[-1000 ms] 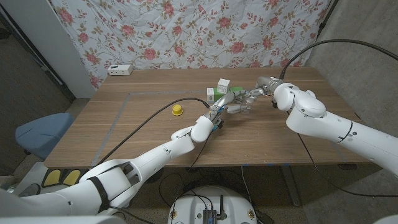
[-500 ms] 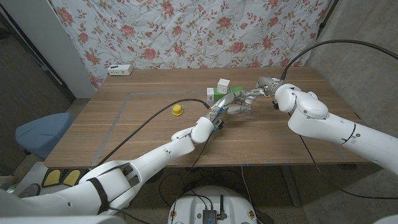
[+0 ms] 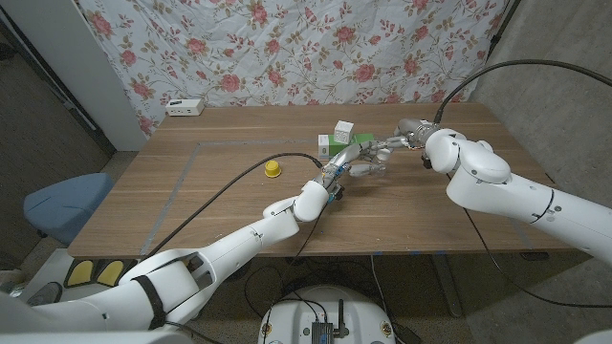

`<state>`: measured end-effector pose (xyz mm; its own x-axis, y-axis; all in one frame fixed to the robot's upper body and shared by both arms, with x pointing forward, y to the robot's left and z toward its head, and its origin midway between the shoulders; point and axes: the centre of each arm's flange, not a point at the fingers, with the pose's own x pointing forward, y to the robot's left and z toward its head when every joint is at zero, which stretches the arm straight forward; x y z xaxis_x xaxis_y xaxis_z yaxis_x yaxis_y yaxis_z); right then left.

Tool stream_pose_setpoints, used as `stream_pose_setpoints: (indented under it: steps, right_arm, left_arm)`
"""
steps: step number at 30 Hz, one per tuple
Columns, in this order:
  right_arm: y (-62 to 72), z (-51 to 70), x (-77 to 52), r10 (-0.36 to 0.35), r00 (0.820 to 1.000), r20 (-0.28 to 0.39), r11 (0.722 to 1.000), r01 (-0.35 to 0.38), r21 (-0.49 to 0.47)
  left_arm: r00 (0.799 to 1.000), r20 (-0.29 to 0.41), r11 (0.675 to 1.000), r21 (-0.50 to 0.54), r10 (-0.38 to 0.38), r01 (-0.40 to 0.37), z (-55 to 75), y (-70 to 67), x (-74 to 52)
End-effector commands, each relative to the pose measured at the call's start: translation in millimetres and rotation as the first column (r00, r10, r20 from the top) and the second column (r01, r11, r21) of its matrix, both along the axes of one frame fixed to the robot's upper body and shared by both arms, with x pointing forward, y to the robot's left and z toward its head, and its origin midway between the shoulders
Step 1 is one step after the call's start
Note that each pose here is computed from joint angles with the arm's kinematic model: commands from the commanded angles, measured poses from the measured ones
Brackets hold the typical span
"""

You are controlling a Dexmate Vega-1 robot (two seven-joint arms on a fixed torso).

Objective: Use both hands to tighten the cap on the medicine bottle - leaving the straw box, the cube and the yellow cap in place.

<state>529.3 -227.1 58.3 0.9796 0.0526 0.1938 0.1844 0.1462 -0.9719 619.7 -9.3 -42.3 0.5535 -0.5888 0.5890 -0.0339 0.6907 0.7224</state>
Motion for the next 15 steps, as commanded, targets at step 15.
stream_pose_setpoints:
  steps: [15]
  right_arm:
    - [-1.8, 9.2, -8.5, 0.052, 0.993, -0.105, 0.998, -0.056, -0.037]
  left_arm:
    - [1.0, 0.011, 1.0, 0.003, -0.008, 0.008, 2.0, 1.3, 0.9]
